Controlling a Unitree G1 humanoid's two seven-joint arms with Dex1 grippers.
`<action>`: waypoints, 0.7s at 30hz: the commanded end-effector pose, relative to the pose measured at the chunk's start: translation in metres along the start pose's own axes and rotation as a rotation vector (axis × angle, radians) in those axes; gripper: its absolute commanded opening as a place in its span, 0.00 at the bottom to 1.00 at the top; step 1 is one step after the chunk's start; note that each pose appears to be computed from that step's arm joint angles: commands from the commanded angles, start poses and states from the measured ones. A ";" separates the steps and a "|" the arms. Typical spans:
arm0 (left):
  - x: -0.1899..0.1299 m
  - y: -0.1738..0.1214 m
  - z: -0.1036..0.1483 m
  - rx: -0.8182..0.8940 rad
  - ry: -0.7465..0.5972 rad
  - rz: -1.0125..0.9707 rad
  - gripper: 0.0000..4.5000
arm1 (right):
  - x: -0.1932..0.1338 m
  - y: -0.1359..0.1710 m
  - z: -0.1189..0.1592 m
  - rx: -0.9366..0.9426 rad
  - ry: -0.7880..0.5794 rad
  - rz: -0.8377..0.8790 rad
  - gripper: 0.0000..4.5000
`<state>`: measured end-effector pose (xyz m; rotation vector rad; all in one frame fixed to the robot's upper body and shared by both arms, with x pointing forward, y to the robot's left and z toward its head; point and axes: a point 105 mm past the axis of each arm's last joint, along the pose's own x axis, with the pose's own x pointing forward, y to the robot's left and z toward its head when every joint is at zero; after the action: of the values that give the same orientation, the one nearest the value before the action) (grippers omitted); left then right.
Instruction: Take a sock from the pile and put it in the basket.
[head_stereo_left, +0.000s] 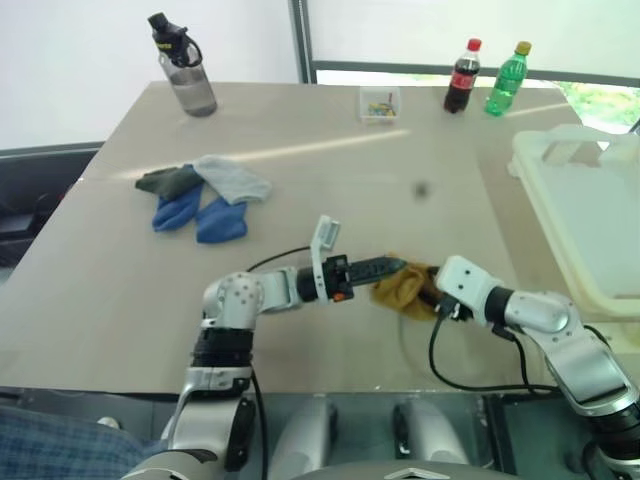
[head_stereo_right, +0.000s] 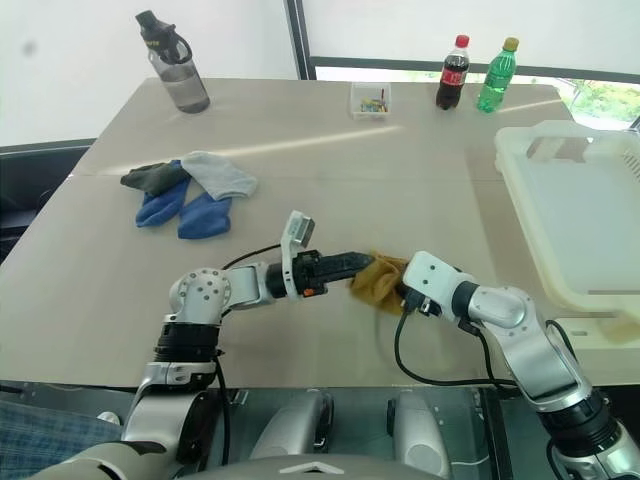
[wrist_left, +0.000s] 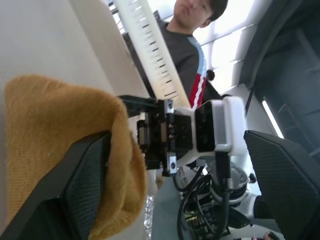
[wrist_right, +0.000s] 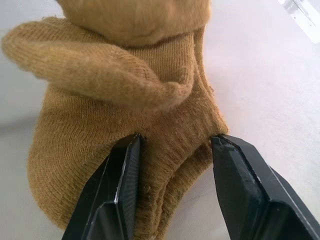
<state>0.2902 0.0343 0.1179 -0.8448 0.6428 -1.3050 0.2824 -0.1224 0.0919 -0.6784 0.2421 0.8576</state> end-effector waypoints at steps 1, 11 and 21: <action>0.011 -0.005 0.002 0.021 0.015 -0.028 0.99 | 0.002 0.005 0.001 0.000 0.003 0.019 0.51; 0.031 0.008 -0.011 -0.015 0.063 -0.020 0.99 | -0.002 -0.001 0.005 -0.004 -0.008 -0.013 0.51; 0.028 0.035 -0.011 -0.143 0.023 0.037 0.99 | -0.026 -0.013 0.005 0.132 -0.043 -0.065 0.51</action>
<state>0.3034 0.0021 0.0993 -0.9205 0.7237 -1.3126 0.2756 -0.1377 0.0974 -0.5558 0.2818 0.8062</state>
